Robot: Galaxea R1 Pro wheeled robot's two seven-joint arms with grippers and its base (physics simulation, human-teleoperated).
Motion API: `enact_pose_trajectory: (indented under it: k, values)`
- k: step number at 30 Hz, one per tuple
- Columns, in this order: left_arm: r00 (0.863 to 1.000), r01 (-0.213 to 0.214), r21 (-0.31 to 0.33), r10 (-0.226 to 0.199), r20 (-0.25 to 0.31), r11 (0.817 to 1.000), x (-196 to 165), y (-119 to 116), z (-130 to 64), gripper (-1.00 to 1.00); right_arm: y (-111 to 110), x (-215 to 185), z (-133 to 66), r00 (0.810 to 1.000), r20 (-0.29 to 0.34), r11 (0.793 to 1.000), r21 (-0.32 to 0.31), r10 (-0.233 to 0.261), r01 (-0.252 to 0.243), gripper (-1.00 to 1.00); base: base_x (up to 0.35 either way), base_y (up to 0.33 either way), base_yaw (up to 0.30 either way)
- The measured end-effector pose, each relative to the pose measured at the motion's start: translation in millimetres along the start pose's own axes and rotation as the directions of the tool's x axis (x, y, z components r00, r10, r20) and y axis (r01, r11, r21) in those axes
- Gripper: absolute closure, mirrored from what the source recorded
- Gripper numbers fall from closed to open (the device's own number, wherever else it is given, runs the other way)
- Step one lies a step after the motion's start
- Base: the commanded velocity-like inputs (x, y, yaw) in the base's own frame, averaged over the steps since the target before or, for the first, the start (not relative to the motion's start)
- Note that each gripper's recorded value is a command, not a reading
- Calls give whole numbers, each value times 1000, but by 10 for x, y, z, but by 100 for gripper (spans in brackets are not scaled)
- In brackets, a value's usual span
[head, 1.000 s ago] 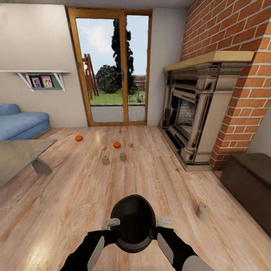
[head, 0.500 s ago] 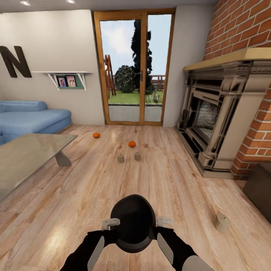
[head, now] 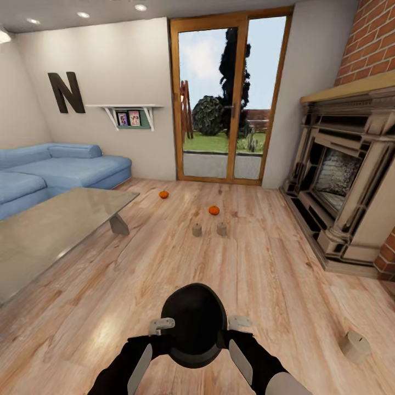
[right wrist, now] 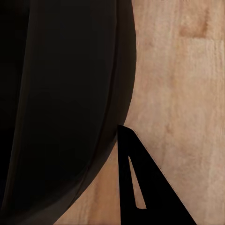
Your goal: Place each of the two pumpkins and all three candles from the living room inside a cabinet in the living room (use any cabinet), then make sure every cabinet is closed, and position the cauldron so it is next to a table in the living room.
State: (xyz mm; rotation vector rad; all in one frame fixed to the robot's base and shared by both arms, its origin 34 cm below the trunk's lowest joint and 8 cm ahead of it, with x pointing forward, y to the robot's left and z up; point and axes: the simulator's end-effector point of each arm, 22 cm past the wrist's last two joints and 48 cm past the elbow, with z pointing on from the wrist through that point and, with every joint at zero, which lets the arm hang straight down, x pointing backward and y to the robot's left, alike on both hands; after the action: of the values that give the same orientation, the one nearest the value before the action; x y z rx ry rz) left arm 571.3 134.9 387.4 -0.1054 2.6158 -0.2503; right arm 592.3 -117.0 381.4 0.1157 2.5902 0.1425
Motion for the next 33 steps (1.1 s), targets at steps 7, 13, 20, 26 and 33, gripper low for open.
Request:
enact_pose_trajectory:
  k: [7, 13, 20, 26, 33]
  values:
    - [1000, 1, 0, -1, 0, 1000, -40, -12, -48, 100, 9, -44, -48, 1000, 0, 1000, 0, 0, 0, 100, 0, 0, 291]
    - [1000, 0, 0, 0, -2, 1000, -120, -39, -142, 100, 24, -127, -141, 1000, -2, 1000, 1, 0, 0, 100, 0, 0, 291]
    - [1000, 0, 0, 0, -4, 1000, -172, -57, -205, 100, 33, -179, -203, 1000, -4, 1000, 1, 0, 0, 100, 0, 0, 118]
    - [1000, 1, 0, -1, -2, 1000, -179, -57, -207, 100, 35, -188, -205, 1000, -2, 1000, 1, -1, 1, 100, 0, 0, 27]
    - [1000, 2, 0, -2, -1, 1000, -184, -55, -209, 100, 39, -198, -208, 1000, 0, 1000, 2, -5, 5, 100, 0, 0, 232]
